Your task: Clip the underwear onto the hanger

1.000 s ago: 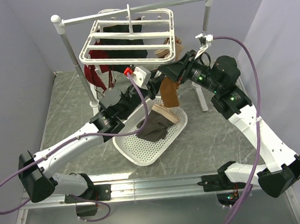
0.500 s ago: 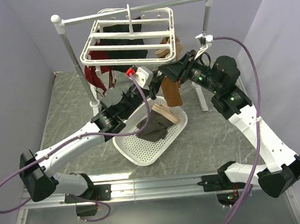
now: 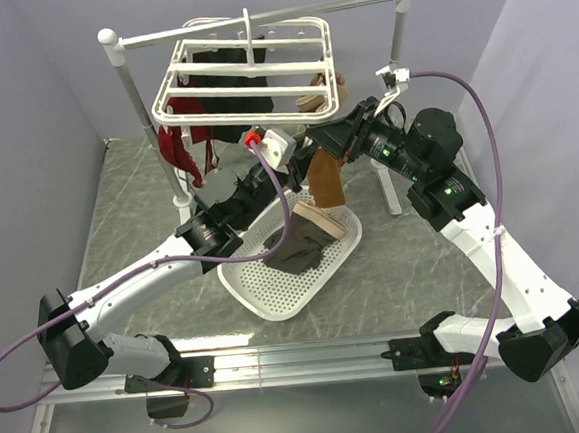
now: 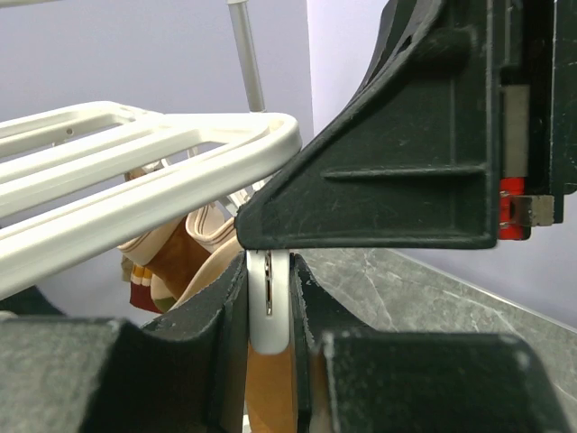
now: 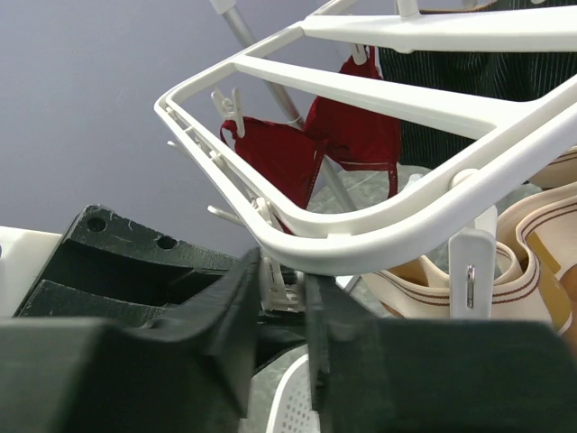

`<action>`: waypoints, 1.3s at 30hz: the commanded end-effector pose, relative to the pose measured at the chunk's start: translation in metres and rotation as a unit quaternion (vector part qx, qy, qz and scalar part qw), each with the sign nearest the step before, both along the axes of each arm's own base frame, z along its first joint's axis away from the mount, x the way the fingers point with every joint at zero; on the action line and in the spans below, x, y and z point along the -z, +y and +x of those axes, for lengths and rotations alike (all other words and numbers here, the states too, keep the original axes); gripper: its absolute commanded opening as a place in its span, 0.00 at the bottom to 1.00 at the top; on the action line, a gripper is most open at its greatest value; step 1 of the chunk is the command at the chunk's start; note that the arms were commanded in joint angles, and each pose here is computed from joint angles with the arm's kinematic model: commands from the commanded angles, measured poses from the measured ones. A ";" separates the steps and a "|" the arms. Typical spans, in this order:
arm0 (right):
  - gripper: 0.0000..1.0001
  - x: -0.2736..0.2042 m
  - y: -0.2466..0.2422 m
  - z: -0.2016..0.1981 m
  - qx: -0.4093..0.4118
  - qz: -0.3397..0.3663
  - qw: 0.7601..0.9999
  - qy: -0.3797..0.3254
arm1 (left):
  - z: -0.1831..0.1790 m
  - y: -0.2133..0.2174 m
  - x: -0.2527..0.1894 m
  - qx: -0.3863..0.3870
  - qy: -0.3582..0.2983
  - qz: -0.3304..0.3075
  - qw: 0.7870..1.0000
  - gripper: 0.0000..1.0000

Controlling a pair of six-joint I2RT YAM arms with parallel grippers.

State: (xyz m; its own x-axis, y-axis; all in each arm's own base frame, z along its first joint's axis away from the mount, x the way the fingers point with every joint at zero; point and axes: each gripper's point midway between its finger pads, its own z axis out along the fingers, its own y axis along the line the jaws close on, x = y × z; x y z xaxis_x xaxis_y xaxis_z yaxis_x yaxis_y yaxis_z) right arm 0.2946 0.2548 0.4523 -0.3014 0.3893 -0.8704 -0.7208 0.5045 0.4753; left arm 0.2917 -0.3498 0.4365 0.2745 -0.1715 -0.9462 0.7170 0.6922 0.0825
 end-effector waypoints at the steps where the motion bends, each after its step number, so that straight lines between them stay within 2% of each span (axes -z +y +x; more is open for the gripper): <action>1: 0.22 -0.011 0.001 -0.009 -0.010 -0.002 1.000 -0.027 | -0.011 -0.002 -0.033 0.022 -0.027 -0.030 0.999 0.05; 3: 0.08 -0.012 0.001 -0.009 -0.006 -0.002 1.000 -0.027 | -0.012 0.001 -0.033 0.021 -0.022 -0.032 0.999 0.22; 4: 0.06 -0.013 0.001 -0.008 -0.006 -0.001 1.000 -0.027 | -0.013 0.002 -0.031 0.022 -0.019 -0.031 0.999 0.29; 5: 0.04 -0.014 0.000 -0.008 -0.005 0.002 1.000 -0.026 | -0.014 0.003 -0.029 0.023 -0.017 -0.029 0.999 0.42; 6: 0.00 -0.013 0.001 -0.007 -0.006 0.002 1.000 -0.024 | -0.018 0.008 -0.030 0.024 -0.013 -0.029 0.999 0.46; 8: 0.00 -0.016 0.001 -0.008 -0.007 0.005 1.000 -0.023 | -0.022 0.012 -0.020 0.029 -0.002 -0.020 0.999 0.55; 12: 0.00 -0.018 0.001 -0.009 -0.009 0.008 1.000 -0.023 | -0.040 0.041 -0.008 0.033 0.027 -0.011 0.999 0.60; 14: 0.00 -0.019 0.001 -0.009 -0.009 0.008 1.000 -0.025 | -0.052 0.056 0.000 0.037 0.036 -0.002 0.999 0.62; 18: 0.00 -0.018 0.000 -0.007 -0.005 0.007 1.000 -0.024 | -0.085 0.067 0.047 0.087 0.070 0.083 0.990 0.63; 19: 0.00 -0.018 0.000 -0.007 -0.003 0.008 1.000 -0.024 | -0.100 0.069 0.071 0.120 0.084 0.134 0.980 0.63; 20: 0.00 -0.018 -0.001 -0.005 -0.001 0.007 1.000 -0.023 | -0.105 0.066 0.074 0.134 0.084 0.137 0.978 0.63; 21: 0.00 -0.018 0.000 -0.005 -0.001 0.007 1.000 -0.023 | -0.112 0.071 0.090 0.145 0.097 0.166 0.971 0.62; 26: 0.00 -0.018 0.000 -0.001 0.004 0.008 1.000 -0.021 | -0.130 0.067 0.134 0.196 0.158 0.211 0.945 0.58; 28: 0.00 -0.019 -0.001 0.000 0.005 0.009 1.000 -0.019 | -0.120 0.062 0.156 0.182 0.191 0.224 0.938 0.58; 32: 0.00 -0.020 -0.003 0.003 0.010 0.011 1.000 -0.020 | -0.087 0.053 0.190 0.143 0.248 0.247 0.926 0.51; 33: 0.00 -0.022 -0.004 0.003 0.011 0.012 1.000 -0.021 | -0.077 0.048 0.207 0.134 0.272 0.260 0.917 0.50; 35: 0.00 -0.018 -0.005 0.004 0.015 0.009 1.000 -0.011 | -0.063 0.042 0.214 0.121 0.286 0.267 0.913 0.48; 39: 0.00 -0.020 -0.006 0.004 0.016 0.013 1.000 -0.011 | -0.040 0.032 0.254 0.082 0.325 0.264 0.904 0.46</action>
State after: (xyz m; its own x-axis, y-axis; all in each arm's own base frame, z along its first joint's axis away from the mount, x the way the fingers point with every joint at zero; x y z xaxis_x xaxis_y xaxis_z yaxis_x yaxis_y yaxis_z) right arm 0.3012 0.2527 0.4492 -0.3025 0.3906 -0.8694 -0.7017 0.5261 0.4805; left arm 0.2326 -0.3084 0.1679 -0.3595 0.4413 -0.8222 0.8563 0.5062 -0.1027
